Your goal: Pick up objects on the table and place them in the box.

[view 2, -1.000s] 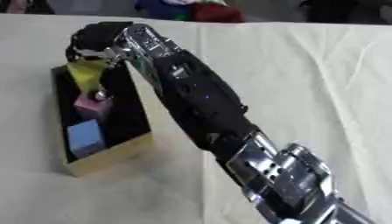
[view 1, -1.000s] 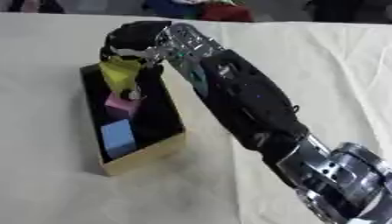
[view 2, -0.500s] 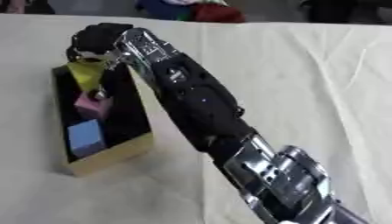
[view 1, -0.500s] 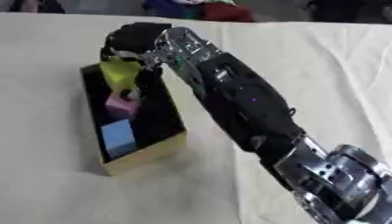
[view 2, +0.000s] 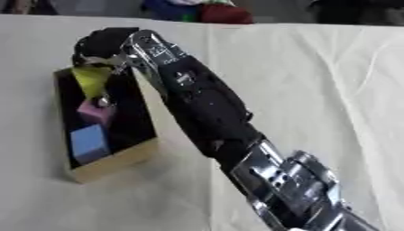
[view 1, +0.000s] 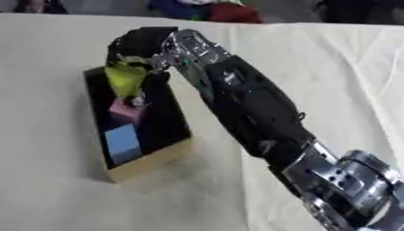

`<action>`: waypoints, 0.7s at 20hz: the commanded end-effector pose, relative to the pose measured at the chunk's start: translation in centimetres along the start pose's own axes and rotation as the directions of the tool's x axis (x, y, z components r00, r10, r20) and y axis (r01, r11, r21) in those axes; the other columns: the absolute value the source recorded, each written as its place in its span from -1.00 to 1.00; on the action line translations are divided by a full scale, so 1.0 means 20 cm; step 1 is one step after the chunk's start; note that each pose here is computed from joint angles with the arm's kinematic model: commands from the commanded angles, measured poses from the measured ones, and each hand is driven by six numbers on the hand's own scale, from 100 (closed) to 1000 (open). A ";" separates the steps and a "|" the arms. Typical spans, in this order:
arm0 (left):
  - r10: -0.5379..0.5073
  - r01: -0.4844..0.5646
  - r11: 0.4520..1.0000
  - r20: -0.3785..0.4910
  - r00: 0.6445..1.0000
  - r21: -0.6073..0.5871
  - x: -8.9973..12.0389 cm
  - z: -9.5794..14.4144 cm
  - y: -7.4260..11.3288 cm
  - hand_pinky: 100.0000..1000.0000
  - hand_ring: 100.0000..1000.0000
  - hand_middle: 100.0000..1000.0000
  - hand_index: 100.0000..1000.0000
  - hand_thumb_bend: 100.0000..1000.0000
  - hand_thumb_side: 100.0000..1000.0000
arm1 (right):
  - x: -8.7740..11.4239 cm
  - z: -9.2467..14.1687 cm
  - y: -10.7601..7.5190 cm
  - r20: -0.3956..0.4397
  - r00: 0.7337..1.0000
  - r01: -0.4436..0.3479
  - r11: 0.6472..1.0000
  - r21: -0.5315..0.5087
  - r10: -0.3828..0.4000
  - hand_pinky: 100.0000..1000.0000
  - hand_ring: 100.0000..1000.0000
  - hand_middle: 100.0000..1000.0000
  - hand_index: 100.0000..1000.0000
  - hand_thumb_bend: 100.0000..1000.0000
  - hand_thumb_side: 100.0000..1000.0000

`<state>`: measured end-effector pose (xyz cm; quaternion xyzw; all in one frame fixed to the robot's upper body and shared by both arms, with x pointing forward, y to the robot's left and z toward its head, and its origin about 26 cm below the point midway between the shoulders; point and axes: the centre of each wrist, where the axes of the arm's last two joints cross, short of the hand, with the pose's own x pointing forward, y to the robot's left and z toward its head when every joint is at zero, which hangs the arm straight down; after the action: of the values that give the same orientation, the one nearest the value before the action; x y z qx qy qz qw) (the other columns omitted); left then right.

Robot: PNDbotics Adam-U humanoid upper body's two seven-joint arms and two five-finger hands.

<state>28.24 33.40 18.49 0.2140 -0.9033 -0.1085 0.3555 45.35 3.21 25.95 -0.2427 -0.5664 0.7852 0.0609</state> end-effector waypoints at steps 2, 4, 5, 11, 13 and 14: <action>-0.010 0.010 1.000 0.026 1.000 -0.004 0.03 -0.02 0.02 0.12 0.26 0.53 0.59 -1.00 0.32 | -0.02 0.02 -0.05 -0.001 1.000 -0.021 0.999 0.044 0.021 0.69 0.89 0.63 0.71 -0.66 0.00; -0.011 0.011 1.000 0.025 1.000 -0.004 0.03 -0.02 0.02 0.12 0.26 0.53 0.59 -1.00 0.31 | -0.03 0.03 -0.08 -0.015 0.999 -0.035 0.998 0.051 0.036 0.75 0.96 0.67 0.76 -0.24 -0.04; -0.012 0.012 1.000 0.025 1.000 -0.004 0.03 -0.02 0.02 0.12 0.26 0.53 0.59 -1.00 0.31 | -0.03 0.04 -0.09 -0.027 0.998 -0.049 0.997 0.052 0.051 0.75 0.96 0.67 0.76 -0.24 -0.04; -0.012 0.013 1.000 0.025 1.000 -0.006 0.03 -0.02 0.02 0.11 0.25 0.52 0.59 -1.00 0.31 | -0.02 0.05 -0.11 -0.040 0.997 -0.068 0.998 0.013 0.069 0.75 0.95 0.65 0.79 -0.24 -0.14; -0.013 0.013 1.000 0.023 1.000 -0.007 0.03 -0.02 0.02 0.11 0.25 0.52 0.59 -1.00 0.31 | -0.02 0.06 -0.13 -0.043 0.997 -0.065 0.998 -0.012 0.064 0.75 0.94 0.64 0.80 -0.23 -0.14; -0.014 0.014 1.000 0.023 1.000 -0.008 0.03 -0.02 0.02 0.11 0.25 0.52 0.59 -1.00 0.31 | -0.02 0.07 -0.14 -0.047 0.997 -0.063 0.998 -0.026 0.062 0.75 0.94 0.63 0.80 -0.24 -0.14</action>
<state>28.23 33.40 18.47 0.2137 -0.9028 -0.1096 0.3567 44.88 3.13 27.21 -0.2647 -0.5529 0.7880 0.0567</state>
